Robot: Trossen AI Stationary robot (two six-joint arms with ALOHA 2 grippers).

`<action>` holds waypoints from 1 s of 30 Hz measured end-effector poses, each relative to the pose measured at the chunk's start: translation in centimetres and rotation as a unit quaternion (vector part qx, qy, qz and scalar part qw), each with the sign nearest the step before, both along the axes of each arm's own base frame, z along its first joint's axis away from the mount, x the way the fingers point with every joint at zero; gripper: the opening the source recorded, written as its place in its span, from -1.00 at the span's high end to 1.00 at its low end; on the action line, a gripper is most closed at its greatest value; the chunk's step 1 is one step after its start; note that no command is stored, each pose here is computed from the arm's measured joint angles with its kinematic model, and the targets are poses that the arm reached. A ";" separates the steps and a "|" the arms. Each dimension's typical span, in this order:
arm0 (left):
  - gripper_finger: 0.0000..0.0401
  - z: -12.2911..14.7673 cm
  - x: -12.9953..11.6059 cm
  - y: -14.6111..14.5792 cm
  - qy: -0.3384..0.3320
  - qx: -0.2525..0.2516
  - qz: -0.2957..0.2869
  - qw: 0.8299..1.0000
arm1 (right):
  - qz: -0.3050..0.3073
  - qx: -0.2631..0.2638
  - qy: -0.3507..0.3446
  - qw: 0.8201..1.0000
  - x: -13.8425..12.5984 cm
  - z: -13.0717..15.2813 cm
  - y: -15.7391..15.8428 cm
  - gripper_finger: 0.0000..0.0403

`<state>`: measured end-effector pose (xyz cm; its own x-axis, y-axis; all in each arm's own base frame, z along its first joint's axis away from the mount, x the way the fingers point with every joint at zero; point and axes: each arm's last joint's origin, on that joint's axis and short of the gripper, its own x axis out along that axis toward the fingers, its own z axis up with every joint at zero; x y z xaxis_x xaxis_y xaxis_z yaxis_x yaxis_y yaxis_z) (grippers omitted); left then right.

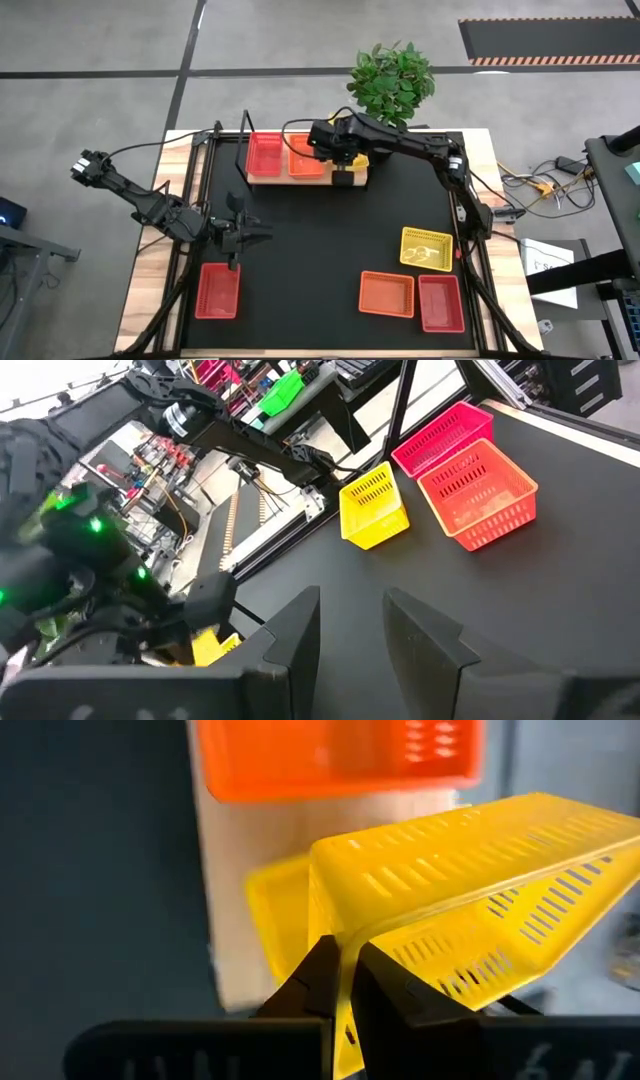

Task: Stack baskets on shelf by color
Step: Stack the top yellow bin on top of the yellow bin on the shelf

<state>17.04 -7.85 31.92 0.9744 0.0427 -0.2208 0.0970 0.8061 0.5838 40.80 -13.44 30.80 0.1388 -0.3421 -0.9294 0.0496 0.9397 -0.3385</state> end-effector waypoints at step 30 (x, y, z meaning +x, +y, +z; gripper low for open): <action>0.52 0.0 0.0 0.0 0.000 0.004 -0.001 1.000 | -0.024 0.051 0.052 0.997 2.9 -6.4 -0.2 0.88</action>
<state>17.05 -7.86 31.92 0.9744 0.0424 -0.2209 0.0990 0.8011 0.5902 43.68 -13.68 24.36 0.0249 -0.2487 -0.9683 0.0644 0.9669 -0.2467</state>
